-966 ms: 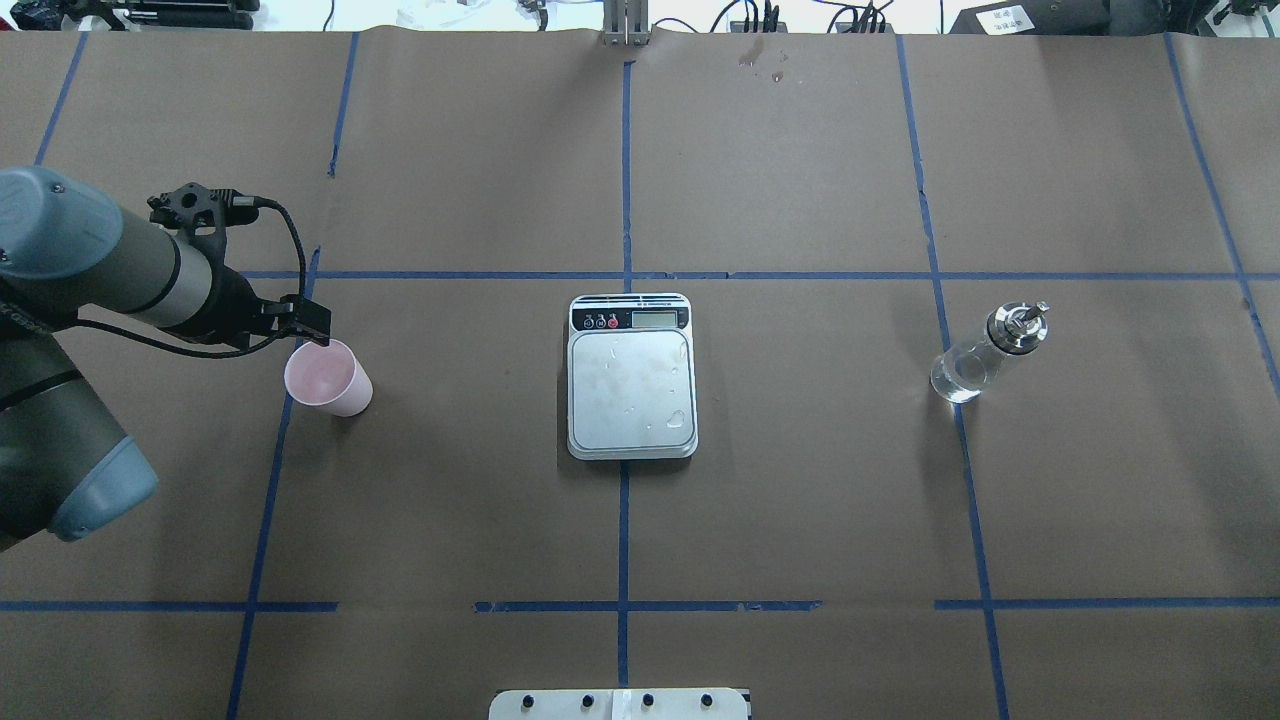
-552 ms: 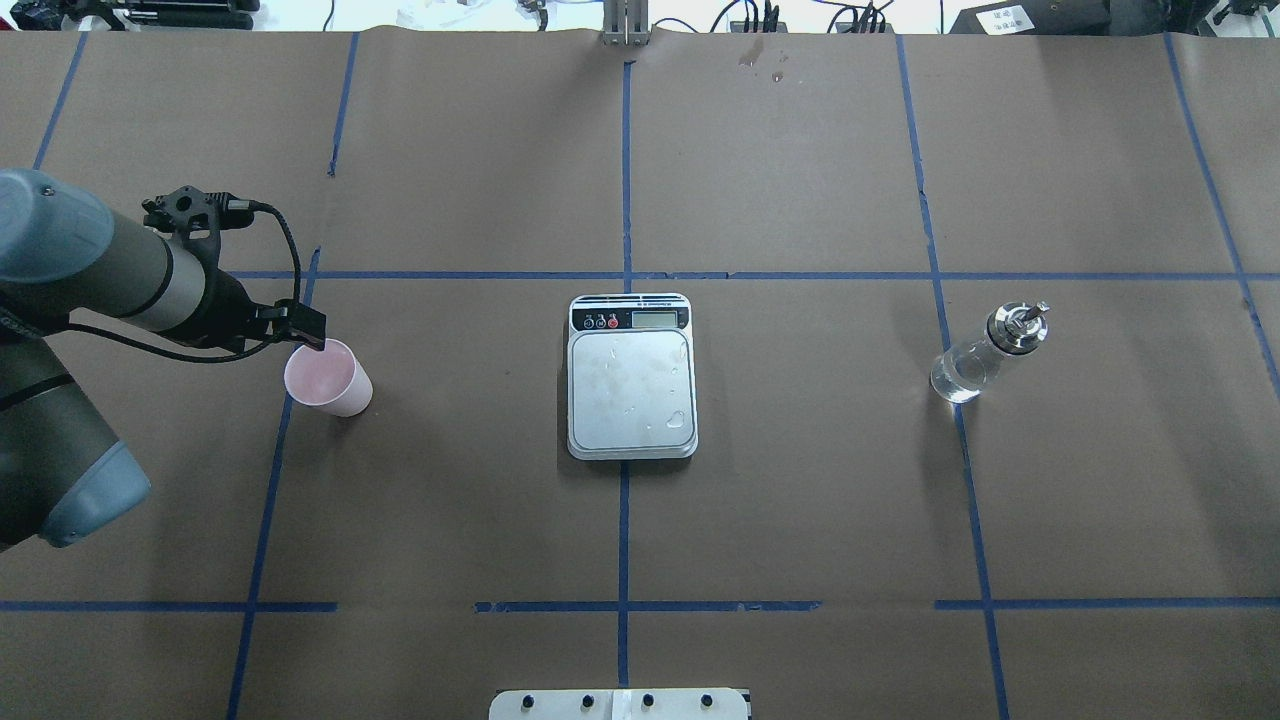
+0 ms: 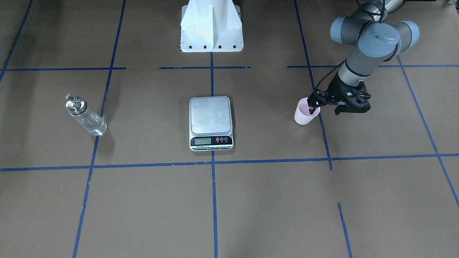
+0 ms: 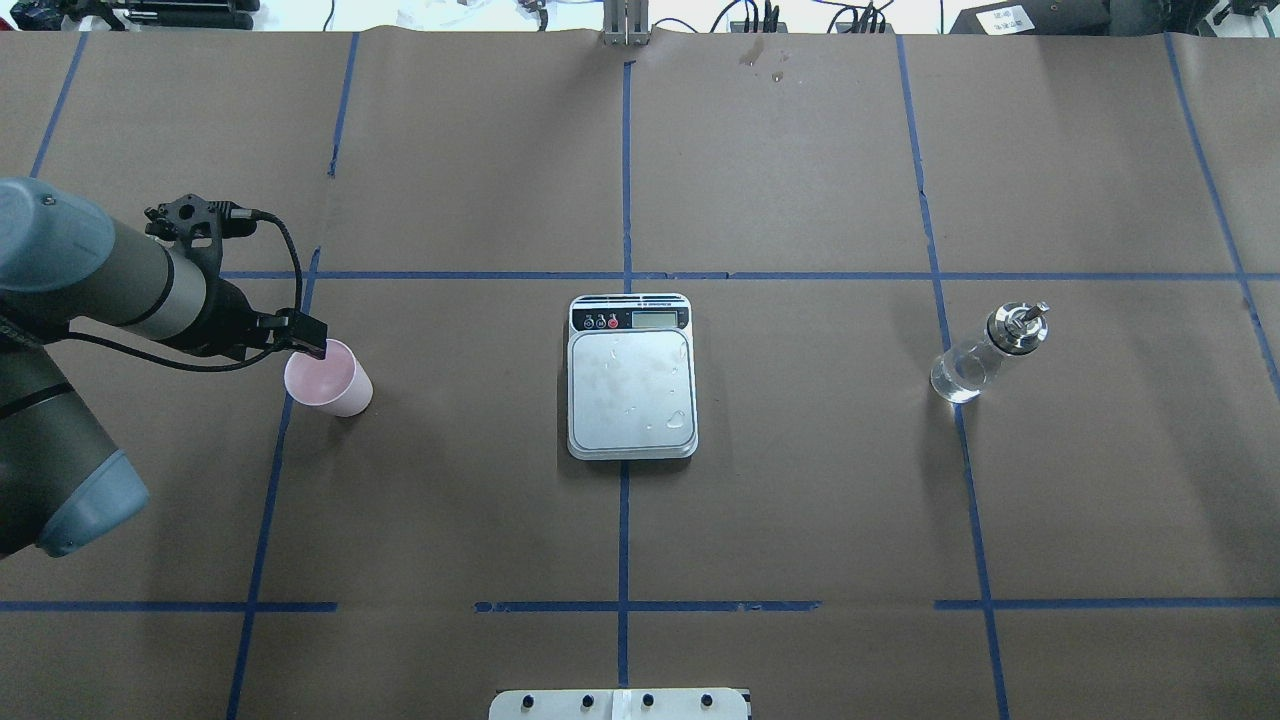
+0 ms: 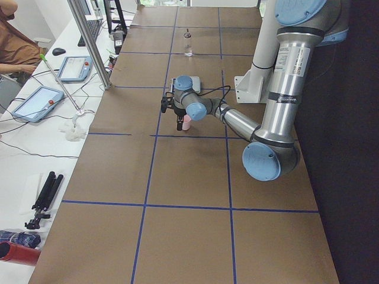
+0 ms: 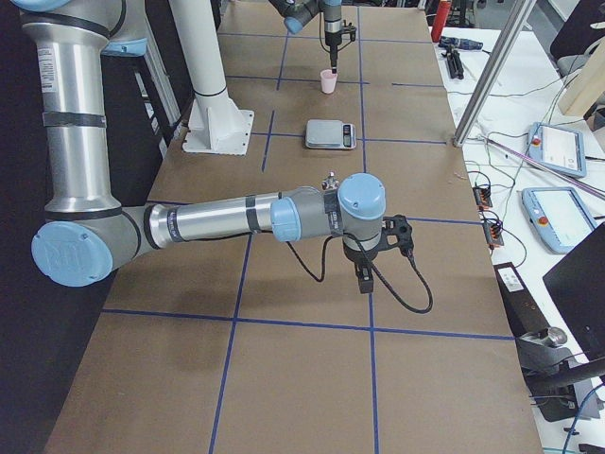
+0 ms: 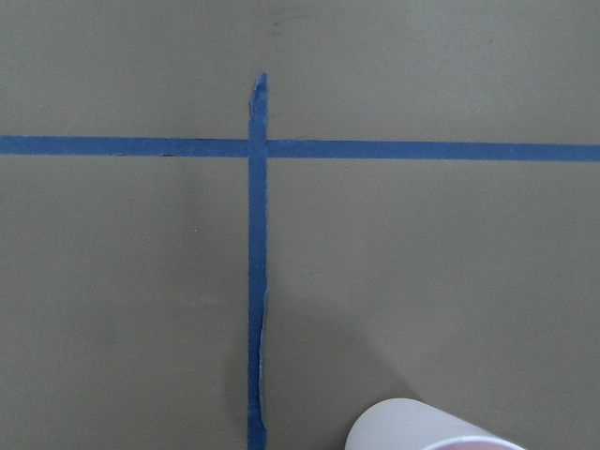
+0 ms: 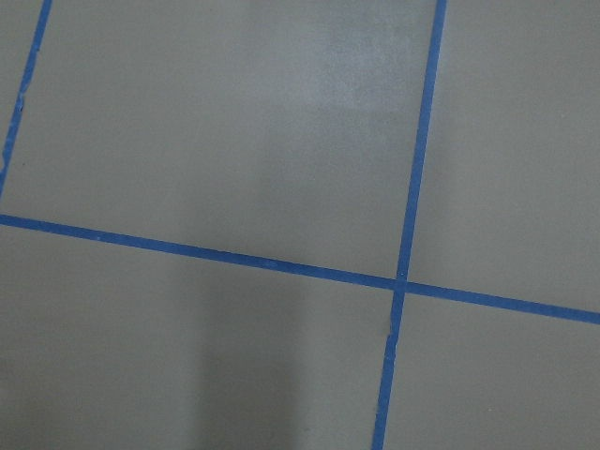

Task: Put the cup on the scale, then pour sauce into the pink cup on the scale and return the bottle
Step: 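Reach the left gripper down to the pink cup and close around it, then lift the pink cup with the left gripper and set it on the scale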

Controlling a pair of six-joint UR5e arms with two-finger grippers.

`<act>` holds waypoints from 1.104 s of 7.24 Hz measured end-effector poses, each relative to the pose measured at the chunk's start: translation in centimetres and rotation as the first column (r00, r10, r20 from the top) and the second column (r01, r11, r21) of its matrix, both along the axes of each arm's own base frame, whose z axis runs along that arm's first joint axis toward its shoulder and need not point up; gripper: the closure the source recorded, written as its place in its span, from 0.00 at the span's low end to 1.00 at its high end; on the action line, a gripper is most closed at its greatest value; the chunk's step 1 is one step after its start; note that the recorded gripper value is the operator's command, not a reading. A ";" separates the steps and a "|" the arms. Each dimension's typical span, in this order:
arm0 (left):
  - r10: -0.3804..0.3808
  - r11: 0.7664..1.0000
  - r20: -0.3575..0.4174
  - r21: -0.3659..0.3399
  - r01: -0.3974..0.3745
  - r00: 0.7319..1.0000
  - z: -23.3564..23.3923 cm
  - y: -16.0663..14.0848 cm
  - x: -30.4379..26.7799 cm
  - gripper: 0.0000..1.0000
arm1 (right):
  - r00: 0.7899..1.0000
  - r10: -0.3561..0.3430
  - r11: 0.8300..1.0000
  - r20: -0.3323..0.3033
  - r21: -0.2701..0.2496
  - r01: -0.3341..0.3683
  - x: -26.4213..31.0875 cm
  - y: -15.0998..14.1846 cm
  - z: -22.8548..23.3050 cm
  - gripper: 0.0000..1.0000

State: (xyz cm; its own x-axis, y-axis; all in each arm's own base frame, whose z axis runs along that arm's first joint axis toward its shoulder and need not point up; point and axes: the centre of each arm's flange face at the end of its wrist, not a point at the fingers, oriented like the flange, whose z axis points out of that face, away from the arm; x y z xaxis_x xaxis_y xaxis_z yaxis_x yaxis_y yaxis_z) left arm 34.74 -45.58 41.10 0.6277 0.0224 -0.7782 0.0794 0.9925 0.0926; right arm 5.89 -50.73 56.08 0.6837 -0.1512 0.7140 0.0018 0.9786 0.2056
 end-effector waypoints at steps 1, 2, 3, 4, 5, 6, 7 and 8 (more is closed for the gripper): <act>0.007 1.000 0.000 0.000 -0.007 1.000 0.0 0.3 0.3 0.01 | 1.000 0.000 1.000 -0.001 -0.001 0.000 0.0 0.0 0.1 0.00; 0.013 1.000 0.001 0.000 -0.013 1.000 0.0 0.5 0.6 0.09 | 1.000 0.000 1.000 -0.001 -0.002 0.000 0.0 0.0 0.1 0.00; 0.018 1.000 0.003 -0.001 -0.018 1.000 0.1 0.7 0.9 0.21 | 1.000 0.000 1.000 0.000 -0.002 0.000 0.0 0.0 0.1 0.00; 0.021 1.000 0.004 -0.004 -0.021 1.000 0.1 0.8 1.1 0.37 | 1.000 0.000 1.000 0.000 -0.002 0.000 0.0 0.0 0.1 0.00; 0.023 1.000 0.005 -0.007 -0.023 1.000 0.2 0.9 1.2 0.53 | 1.000 0.000 1.000 -0.001 -0.002 0.000 0.0 0.0 0.1 0.00; 0.024 1.000 0.006 -0.010 -0.024 1.000 0.2 0.9 1.2 0.69 | 1.000 0.000 1.000 -0.001 -0.001 0.000 0.0 0.0 0.0 0.00; 0.025 1.000 0.007 -0.012 -0.025 1.000 0.2 0.9 1.3 0.89 | 1.000 0.000 1.000 -0.001 -0.001 0.000 0.0 0.0 0.0 0.00; 0.025 1.000 0.006 -0.011 -0.025 1.000 0.2 0.9 1.3 1.00 | 1.000 0.000 1.000 -0.001 0.000 0.000 0.0 0.0 0.0 0.00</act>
